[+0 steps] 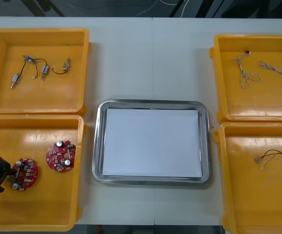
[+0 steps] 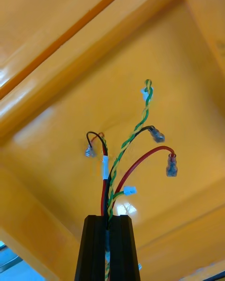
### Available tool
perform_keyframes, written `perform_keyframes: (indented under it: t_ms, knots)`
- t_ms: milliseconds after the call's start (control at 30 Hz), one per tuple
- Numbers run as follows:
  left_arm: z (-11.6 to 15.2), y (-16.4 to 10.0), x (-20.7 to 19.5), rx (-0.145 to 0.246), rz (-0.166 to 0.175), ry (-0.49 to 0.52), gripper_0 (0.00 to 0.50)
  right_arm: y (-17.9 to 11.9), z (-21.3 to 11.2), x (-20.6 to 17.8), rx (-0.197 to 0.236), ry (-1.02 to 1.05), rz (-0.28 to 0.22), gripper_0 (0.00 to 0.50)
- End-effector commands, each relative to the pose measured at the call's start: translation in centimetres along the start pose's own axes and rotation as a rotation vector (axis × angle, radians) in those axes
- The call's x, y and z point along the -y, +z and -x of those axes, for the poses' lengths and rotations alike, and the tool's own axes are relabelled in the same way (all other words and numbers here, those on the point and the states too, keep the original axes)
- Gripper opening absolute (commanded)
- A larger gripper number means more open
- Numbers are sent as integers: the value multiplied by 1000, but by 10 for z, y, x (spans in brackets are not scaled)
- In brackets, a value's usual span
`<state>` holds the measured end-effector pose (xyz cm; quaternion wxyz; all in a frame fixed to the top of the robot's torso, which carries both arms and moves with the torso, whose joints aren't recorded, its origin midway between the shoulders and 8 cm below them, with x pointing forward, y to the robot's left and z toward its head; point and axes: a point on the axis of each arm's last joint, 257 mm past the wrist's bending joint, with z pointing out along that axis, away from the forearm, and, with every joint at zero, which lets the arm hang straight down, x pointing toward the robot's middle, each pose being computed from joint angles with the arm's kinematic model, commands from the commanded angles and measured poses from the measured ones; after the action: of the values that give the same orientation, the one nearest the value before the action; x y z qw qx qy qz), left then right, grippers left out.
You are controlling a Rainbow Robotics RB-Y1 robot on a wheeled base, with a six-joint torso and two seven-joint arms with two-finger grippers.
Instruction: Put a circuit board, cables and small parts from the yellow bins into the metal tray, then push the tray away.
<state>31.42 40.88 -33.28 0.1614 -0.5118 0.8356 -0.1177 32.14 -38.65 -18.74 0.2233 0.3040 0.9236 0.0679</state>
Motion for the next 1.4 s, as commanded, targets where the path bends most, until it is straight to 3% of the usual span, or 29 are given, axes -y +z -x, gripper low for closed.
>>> perform_keyframes:
  t_ms: [33, 833, 1233, 1400]
  knots:
    - [-13, 8, -15, -18, 24, 63, 0, -27, 17, -6, 62, -74, 9, 0]
    - [-11, 6, -13, -16, 16, 58, 0, -64, 5, -27, 23, -283, 57, 0]
    - [-11, 5, -12, -21, 9, 54, 0, -68, -1, -38, 28, -376, 75, 0]
    - [-9, 2, -9, -22, -1, 46, 0, -71, -1, -45, 58, -414, 68, 0]
